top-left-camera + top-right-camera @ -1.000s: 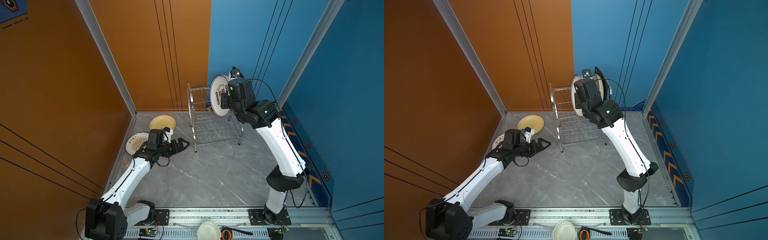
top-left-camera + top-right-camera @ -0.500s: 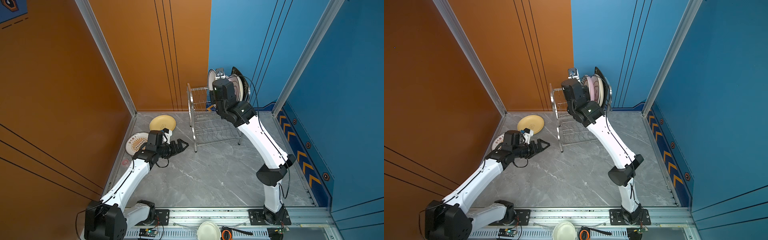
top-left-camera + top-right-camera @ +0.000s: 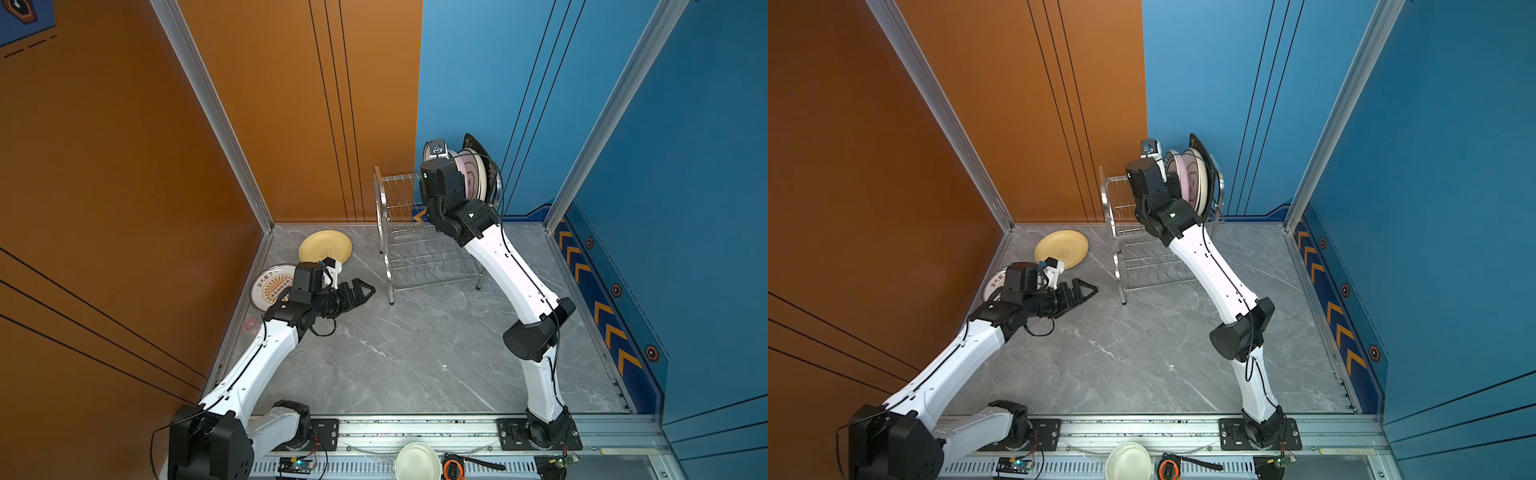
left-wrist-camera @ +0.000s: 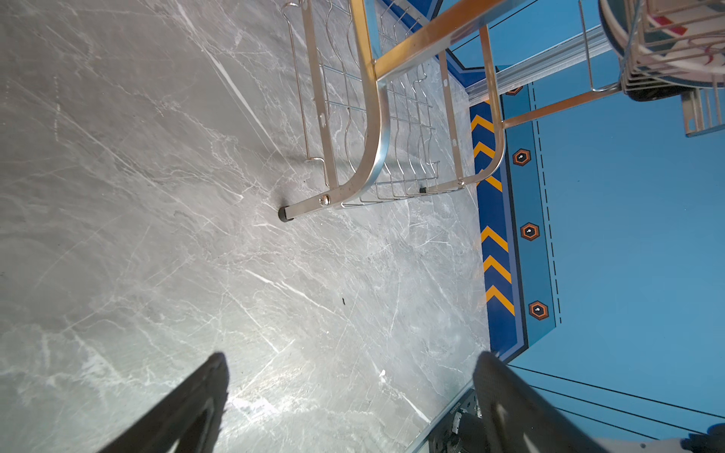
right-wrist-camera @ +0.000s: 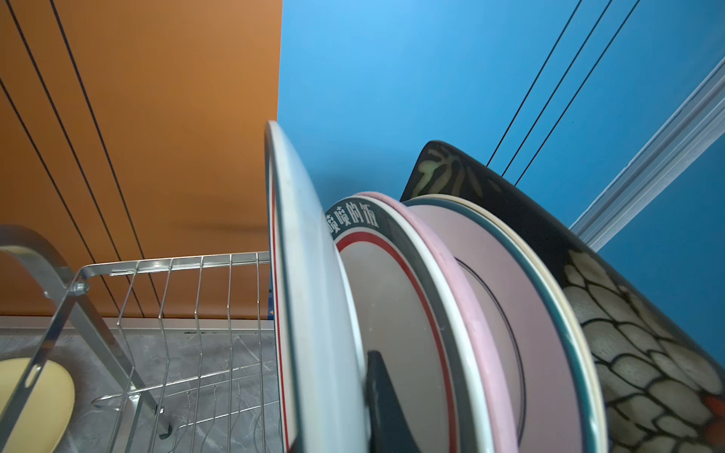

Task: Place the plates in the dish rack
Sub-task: 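Lower the character plate into the rack slot beside the green-rimmed plate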

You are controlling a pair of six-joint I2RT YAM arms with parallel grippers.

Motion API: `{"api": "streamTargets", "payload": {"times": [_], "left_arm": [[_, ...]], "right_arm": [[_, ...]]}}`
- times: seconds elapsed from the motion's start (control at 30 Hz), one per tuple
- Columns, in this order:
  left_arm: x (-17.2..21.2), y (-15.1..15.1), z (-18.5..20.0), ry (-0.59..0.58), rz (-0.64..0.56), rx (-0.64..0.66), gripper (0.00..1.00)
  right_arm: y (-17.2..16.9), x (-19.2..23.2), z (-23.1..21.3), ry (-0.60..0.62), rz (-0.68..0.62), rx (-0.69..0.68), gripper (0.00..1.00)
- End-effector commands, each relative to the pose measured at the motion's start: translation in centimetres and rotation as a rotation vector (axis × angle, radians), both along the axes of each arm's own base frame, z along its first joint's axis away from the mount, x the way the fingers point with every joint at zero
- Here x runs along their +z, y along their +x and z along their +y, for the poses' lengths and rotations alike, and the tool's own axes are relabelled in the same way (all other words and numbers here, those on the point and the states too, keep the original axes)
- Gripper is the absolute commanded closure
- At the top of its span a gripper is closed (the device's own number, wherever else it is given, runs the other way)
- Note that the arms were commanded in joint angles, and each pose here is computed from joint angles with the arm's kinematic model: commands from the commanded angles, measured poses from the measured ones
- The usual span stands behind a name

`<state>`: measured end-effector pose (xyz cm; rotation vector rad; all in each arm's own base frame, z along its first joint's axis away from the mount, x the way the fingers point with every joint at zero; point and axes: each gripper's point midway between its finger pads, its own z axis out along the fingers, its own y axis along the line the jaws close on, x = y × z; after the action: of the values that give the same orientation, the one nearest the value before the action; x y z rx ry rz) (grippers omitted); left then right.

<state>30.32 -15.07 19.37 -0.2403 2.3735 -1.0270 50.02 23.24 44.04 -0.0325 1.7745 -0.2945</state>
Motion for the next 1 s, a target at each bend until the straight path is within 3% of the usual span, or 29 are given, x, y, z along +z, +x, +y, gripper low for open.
{"api": "streamTargets", "payload": {"times": [0.0, 0.4, 0.97], "left_arm": [[-0.4, -0.2, 0.6, 0.015, 0.003, 0.019, 0.02], [-0.5, -0.3, 0.8, 0.013, 0.005, 0.023, 0.02], [-0.5, -0.5, 1.0, 0.012, 0.001, 0.031, 0.02]], "right_arm": [[0.2, 1.8, -0.4, 0.046, -0.066, -0.03, 1.0], [1.0, -0.3, -0.3, 0.052, -0.023, -0.036, 1.0], [0.5, -0.6, -0.8, 0.041, -0.001, -0.037, 0.79]]}}
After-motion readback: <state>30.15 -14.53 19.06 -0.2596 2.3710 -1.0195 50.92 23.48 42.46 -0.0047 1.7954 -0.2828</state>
